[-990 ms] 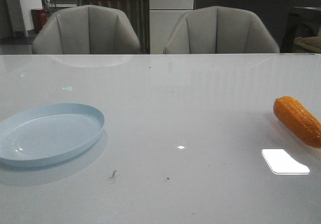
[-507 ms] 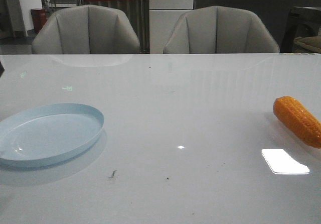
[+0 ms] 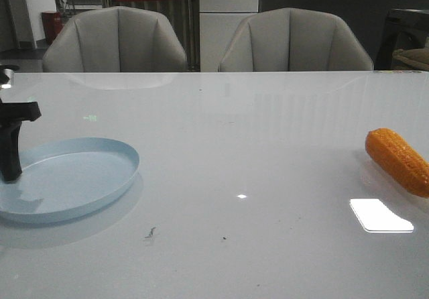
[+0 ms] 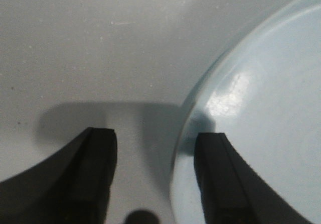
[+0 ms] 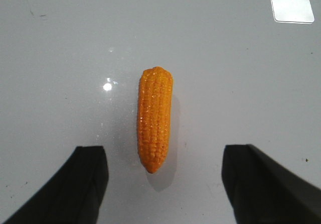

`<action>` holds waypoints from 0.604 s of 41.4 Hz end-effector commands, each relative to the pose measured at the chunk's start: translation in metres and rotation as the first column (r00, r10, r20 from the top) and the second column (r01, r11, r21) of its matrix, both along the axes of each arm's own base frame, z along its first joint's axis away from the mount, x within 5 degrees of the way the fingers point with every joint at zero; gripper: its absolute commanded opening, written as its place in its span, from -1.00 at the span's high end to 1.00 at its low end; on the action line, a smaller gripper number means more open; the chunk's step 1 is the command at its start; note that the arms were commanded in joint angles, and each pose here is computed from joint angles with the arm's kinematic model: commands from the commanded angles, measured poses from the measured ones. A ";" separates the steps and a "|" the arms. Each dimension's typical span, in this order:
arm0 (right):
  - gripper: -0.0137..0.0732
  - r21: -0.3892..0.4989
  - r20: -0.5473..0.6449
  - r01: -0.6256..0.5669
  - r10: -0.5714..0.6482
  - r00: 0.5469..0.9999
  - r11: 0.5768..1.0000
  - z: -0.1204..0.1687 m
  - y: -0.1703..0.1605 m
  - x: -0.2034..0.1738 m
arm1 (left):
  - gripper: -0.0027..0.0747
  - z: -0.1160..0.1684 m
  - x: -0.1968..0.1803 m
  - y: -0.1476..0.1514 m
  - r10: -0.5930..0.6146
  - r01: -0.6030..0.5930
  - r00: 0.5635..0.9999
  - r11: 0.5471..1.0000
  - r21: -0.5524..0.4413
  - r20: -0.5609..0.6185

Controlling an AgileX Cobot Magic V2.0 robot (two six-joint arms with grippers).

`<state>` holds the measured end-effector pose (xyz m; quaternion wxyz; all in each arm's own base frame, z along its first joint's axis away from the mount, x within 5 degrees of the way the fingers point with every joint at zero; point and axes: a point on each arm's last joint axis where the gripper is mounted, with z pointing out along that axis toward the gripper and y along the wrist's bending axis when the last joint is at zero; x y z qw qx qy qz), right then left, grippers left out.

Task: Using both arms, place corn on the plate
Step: 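Lower the left gripper to the rim of the light blue plate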

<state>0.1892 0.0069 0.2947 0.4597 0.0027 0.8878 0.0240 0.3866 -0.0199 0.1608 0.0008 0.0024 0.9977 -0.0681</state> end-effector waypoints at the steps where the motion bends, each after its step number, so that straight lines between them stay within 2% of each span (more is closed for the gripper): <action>1: -0.65 0.004 0.108 0.002 -0.003 0.994 1.000 0.019 0.000 0.004 | -0.12 0.027 0.003 -0.001 0.015 -0.014 0.997 1.000 -0.015 0.070; 4: -0.65 0.004 0.108 0.002 -0.003 0.994 1.000 0.019 0.000 0.004 | 0.01 0.027 0.003 -0.001 0.013 -0.012 0.997 1.000 -0.015 0.070; 7: -0.65 0.004 0.108 0.002 -0.003 0.994 1.000 0.019 0.000 0.004 | 0.30 0.027 0.003 -0.001 0.013 -0.012 0.997 1.000 -0.015 0.070; 10: -0.65 0.004 0.108 0.002 -0.003 0.994 1.000 0.019 0.000 0.004 | 0.69 0.027 0.003 -0.001 0.013 -0.012 0.997 1.000 -0.015 0.070; 11: -0.65 0.004 0.108 0.002 -0.003 0.994 1.000 0.019 0.000 0.004 | 0.73 0.027 0.003 -0.001 0.013 -0.012 0.997 1.000 -0.015 0.070; 13: -0.65 0.004 0.108 0.002 -0.003 0.994 1.000 0.019 0.000 0.004 | 0.65 0.027 0.003 -0.001 0.010 -0.009 0.997 1.000 -0.015 0.071; 20: -0.65 0.004 0.108 0.002 -0.003 0.994 1.000 0.019 0.000 0.004 | 0.70 0.031 0.006 0.001 -0.013 0.012 0.995 1.000 0.011 0.096; 25: -0.65 0.004 0.105 0.002 -0.003 0.994 1.000 0.018 0.000 0.004 | 0.70 0.049 0.013 0.002 -0.021 0.020 0.993 1.000 0.014 0.114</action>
